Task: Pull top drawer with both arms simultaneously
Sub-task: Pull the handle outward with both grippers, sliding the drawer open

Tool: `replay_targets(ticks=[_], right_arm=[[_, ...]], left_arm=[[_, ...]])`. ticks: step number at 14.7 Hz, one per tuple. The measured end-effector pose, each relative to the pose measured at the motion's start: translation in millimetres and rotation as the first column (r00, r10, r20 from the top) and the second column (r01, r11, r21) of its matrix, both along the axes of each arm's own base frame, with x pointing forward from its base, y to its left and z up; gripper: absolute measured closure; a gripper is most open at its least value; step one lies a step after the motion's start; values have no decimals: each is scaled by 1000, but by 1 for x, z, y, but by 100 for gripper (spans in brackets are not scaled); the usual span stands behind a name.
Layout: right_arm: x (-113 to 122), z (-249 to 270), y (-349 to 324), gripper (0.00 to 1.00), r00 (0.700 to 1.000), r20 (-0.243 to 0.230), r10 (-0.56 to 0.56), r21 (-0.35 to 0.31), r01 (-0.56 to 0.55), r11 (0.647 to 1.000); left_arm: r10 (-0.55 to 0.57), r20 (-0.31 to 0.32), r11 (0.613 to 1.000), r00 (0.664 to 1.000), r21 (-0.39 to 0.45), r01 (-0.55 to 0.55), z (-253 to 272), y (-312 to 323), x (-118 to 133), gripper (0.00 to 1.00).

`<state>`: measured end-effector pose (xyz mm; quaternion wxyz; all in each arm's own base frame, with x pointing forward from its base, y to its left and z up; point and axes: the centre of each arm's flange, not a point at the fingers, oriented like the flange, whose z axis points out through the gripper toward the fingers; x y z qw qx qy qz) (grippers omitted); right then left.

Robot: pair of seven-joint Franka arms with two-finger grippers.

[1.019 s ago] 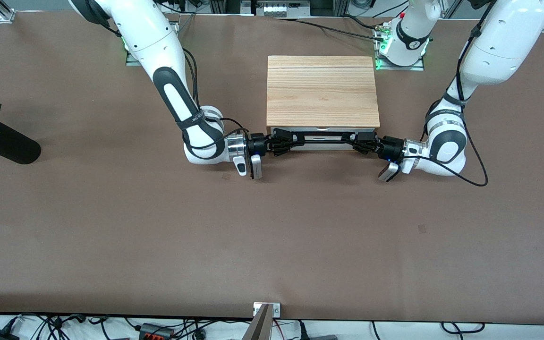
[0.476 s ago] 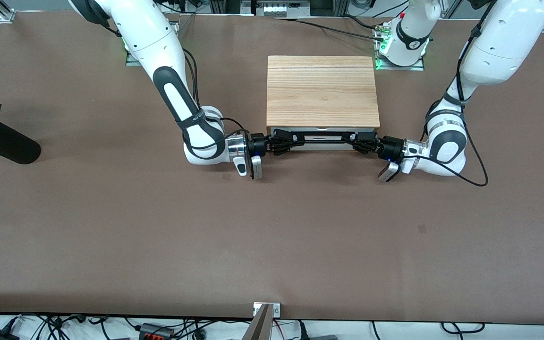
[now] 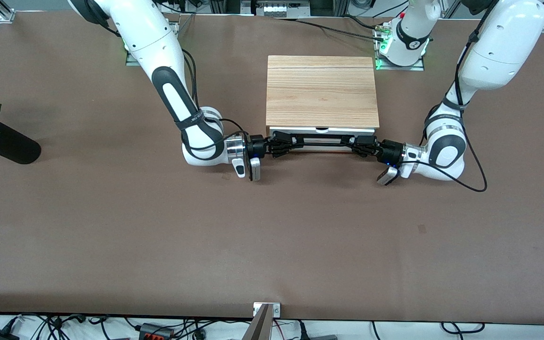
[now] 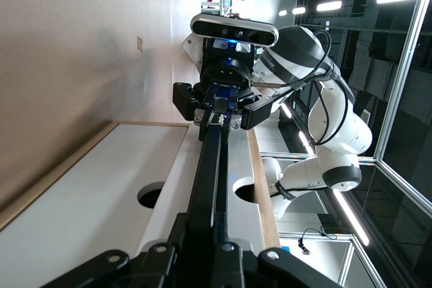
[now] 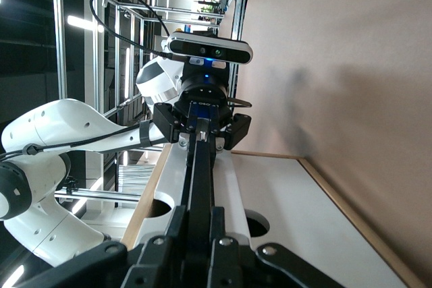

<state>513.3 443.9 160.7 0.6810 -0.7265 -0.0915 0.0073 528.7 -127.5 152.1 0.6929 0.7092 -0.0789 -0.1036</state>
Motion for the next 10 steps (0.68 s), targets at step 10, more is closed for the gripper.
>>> replay_targets(ticks=[10], right_arm=[[35, 6, -6, 82, 998, 19, -62, -16, 62, 998]], left_arm=[[7, 7, 1000, 1000, 15, -7, 5, -4, 47, 82]])
